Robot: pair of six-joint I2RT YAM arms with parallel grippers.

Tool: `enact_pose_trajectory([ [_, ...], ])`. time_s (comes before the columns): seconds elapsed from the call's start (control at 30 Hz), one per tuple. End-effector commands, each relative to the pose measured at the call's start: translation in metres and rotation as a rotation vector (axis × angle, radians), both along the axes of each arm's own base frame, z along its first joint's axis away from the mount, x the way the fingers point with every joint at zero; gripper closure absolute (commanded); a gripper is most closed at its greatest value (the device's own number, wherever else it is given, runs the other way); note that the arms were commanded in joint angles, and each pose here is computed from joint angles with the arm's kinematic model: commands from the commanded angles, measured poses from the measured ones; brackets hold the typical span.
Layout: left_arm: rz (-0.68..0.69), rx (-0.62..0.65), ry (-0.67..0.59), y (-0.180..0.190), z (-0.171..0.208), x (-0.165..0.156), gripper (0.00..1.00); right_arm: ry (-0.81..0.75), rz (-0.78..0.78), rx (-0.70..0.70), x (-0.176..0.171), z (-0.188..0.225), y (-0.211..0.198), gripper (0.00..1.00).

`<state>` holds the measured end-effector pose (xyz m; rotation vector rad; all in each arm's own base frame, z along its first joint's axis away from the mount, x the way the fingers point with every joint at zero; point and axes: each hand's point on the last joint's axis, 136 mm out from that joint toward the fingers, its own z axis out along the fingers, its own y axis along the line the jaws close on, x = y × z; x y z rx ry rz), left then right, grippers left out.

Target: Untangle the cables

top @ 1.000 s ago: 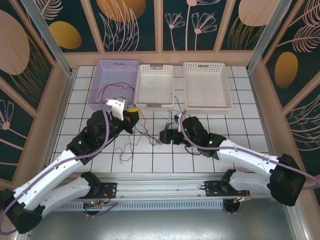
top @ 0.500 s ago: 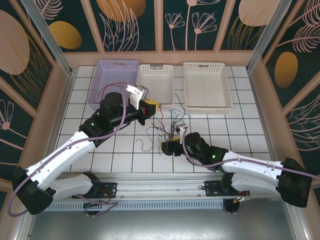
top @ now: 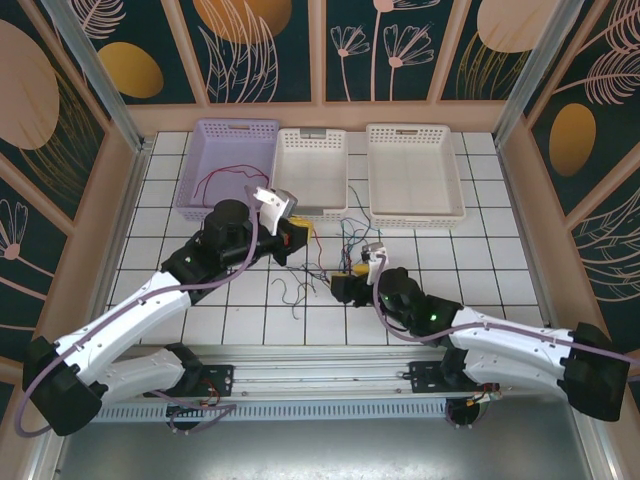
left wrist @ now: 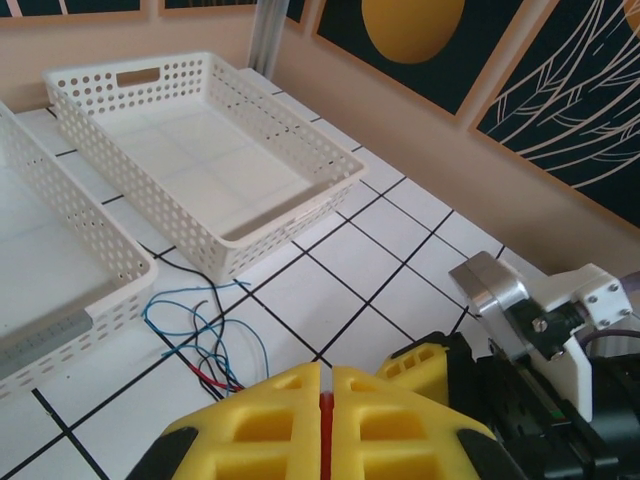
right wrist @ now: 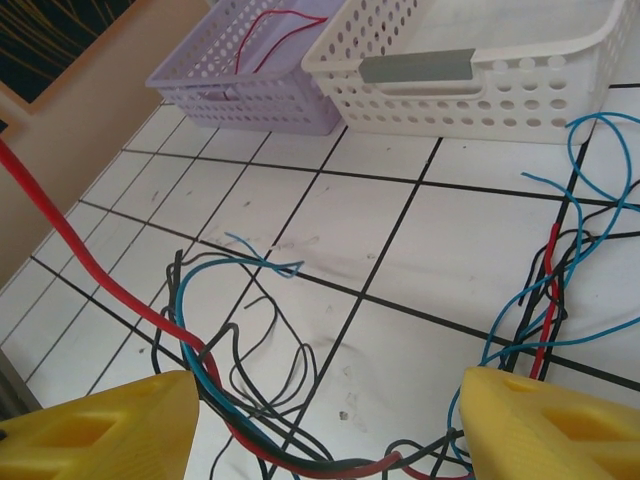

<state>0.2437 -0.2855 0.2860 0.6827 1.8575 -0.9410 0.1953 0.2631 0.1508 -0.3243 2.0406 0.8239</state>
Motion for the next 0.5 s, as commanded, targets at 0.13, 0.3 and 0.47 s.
enact_pose_trajectory([
  [0.13, 0.041, -0.026, -0.087, 0.012, 0.017, 0.001, 1.00, 0.056, 0.104, 0.016, -0.004, -0.020, 0.017, 0.36],
  [0.3, 0.043, -0.029, -0.091, 0.013, 0.018, 0.000, 1.00, 0.058, 0.128, 0.054, -0.004, -0.025, 0.019, 0.40],
  [0.47, 0.038, -0.033, -0.093, 0.014, 0.019, -0.002, 1.00, 0.049, 0.161, 0.078, -0.005, -0.025, 0.024, 0.40],
])
